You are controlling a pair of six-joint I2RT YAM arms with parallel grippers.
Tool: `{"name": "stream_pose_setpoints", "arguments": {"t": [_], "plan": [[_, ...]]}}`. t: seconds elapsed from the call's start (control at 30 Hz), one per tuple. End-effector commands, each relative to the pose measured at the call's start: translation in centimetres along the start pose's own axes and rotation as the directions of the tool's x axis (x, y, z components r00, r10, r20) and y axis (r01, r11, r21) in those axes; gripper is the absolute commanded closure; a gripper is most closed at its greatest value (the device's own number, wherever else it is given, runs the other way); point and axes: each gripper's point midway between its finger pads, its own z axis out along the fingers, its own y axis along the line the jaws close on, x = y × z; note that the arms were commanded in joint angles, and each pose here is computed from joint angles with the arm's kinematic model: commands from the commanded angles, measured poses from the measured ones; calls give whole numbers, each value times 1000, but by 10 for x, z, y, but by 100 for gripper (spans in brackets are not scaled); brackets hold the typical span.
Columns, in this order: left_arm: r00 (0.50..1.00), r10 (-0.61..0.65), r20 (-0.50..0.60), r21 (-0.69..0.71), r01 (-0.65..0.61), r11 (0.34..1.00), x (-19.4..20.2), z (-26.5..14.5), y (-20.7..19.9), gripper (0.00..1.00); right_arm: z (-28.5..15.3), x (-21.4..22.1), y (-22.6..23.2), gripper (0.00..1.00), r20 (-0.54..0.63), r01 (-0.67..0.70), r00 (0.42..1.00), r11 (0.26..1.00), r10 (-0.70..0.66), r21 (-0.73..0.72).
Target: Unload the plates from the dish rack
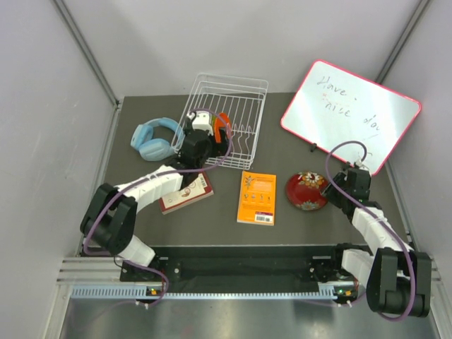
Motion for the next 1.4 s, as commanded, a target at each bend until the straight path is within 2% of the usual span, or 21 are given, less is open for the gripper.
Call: {"name": "stream_pose_setpoints", "arguments": {"t": [0.0, 0.07, 0.1, 0.13, 0.43, 0.57, 0.6, 0.63, 0.7, 0.8, 0.83, 0.9, 0.93, 1.13, 1.2, 1.3, 1.37], "plan": [[996, -17, 87, 23, 15, 1000, -27, 16, -11, 4, -1, -21, -1, 56, 44, 22, 999, 999, -23, 34], [996, -9, 88, 18, 7, 1000, -24, 24, -10, 4, -3, -24, -5, 53, 47, 23, 999, 997, -26, 67], [995, -7, 99, 16, 5, 1000, -27, 27, -11, 4, -4, -26, -6, 40, 53, 26, 998, 997, -30, 73], [995, -4, 100, 8, 3, 1000, -25, 31, -10, 4, -5, -30, -8, 39, 69, 29, 997, 995, -36, 93], [991, 62, 120, -126, -46, 991, -25, 65, 9, 8, -44, -62, 0, 36, 179, 65, 980, 992, -84, 111], [990, 93, 106, -173, -74, 982, -23, 78, 14, 28, -63, -76, 8, 36, 234, 72, 968, 993, -93, 96], [990, 95, 104, -174, -76, 982, -22, 79, 14, 39, -65, -77, 8, 35, 238, 72, 967, 993, -93, 95], [990, 97, 98, -175, -79, 981, -19, 81, 15, 43, -69, -79, 9, 32, 246, 71, 965, 993, -93, 96], [991, 99, 91, -177, -82, 981, -16, 83, 16, 50, -72, -81, 10, 31, 256, 69, 962, 993, -91, 92], [992, 101, 78, -179, -86, 980, -11, 84, 16, 67, -74, -81, 10, 31, 260, 70, 961, 993, -92, 94], [992, 101, 76, -182, -85, 979, -9, 84, 17, 76, -74, -80, 9, 31, 256, 71, 962, 993, -94, 97], [992, 93, 81, -185, -76, 980, -9, 84, 18, 88, -73, -79, 7, 31, 254, 69, 963, 992, -93, 102], [992, 93, 82, -186, -77, 980, -8, 83, 18, 100, -73, -79, 8, 31, 253, 73, 963, 993, -96, 98], [987, 126, 98, -213, -103, 972, -10, 79, 15, 100, -69, -72, 6, 30, 230, 78, 968, 992, -99, 98], [981, 149, 128, -233, -117, 965, -15, 73, 10, 100, -68, -71, 5, 25, 228, 78, 969, 992, -99, 100], [966, 196, 168, -319, -135, 938, -23, 62, 9, 100, -68, -70, 5, 23, 222, 82, 970, 992, -102, 96], [948, 244, 203, -419, -141, 897, -37, 51, 16, 100, -70, -70, 7, 23, 223, 86, 969, 992, -103, 88]]}}
